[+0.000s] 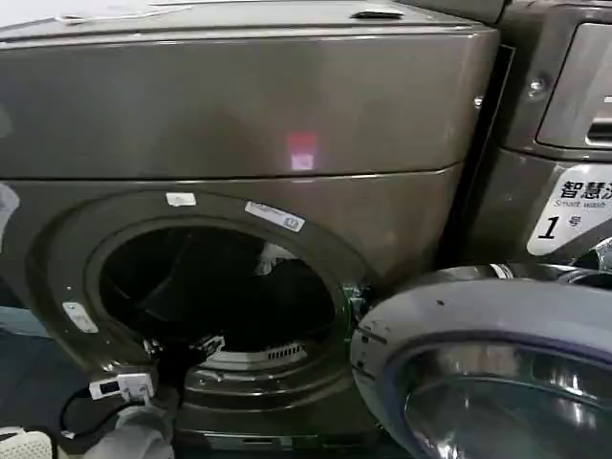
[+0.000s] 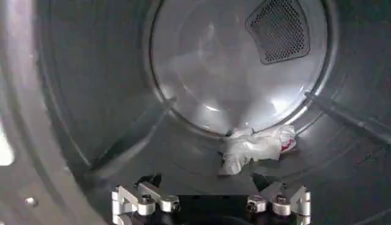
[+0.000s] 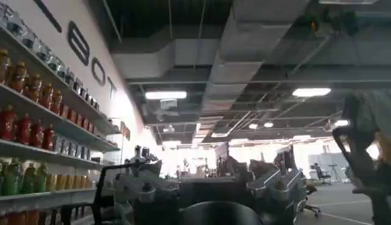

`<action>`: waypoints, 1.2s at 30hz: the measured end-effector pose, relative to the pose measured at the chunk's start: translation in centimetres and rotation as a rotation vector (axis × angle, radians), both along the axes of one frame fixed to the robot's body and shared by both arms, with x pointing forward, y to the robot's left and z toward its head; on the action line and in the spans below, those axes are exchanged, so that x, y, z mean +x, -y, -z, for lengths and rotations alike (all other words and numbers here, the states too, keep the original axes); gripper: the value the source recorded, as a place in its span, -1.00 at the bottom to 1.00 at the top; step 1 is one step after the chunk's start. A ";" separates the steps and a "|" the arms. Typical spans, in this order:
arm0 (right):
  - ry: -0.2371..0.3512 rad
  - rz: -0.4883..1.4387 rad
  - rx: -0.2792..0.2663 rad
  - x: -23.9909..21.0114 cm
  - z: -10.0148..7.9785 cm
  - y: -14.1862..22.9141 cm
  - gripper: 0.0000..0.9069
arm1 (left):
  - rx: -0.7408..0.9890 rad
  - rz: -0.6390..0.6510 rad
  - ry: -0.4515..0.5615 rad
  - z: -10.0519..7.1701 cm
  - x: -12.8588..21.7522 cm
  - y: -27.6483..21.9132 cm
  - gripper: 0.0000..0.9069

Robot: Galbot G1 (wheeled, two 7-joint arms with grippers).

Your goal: Grasp the clothes from the dryer.

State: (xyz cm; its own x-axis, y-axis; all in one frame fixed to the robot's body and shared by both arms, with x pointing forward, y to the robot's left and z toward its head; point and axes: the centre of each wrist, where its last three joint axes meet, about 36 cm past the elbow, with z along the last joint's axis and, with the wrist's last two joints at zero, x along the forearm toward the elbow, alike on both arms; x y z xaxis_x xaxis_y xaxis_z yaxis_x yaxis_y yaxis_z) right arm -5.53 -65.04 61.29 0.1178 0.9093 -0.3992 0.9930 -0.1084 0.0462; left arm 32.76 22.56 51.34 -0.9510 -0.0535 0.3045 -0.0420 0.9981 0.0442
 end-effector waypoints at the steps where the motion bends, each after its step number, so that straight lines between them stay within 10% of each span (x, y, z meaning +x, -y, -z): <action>1: 0.000 0.000 0.000 0.0 0.0 0.0 1.00 | 0.000 0.001 0.000 0.0 0.0 0.0 1.00; 36: -0.003 0.006 0.003 -0.2 0.2 0.2 1.00 | 0.006 0.004 -0.004 0.2 0.1 0.2 1.00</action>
State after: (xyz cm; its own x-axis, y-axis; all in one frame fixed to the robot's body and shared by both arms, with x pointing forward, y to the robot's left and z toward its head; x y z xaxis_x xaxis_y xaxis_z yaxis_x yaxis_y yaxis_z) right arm -5.76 -65.20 61.09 0.1217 0.9100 -0.3964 0.9925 -0.1141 0.0427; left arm 32.88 22.34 51.19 -0.9500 -0.0515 0.3080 -0.0378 0.9980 0.0500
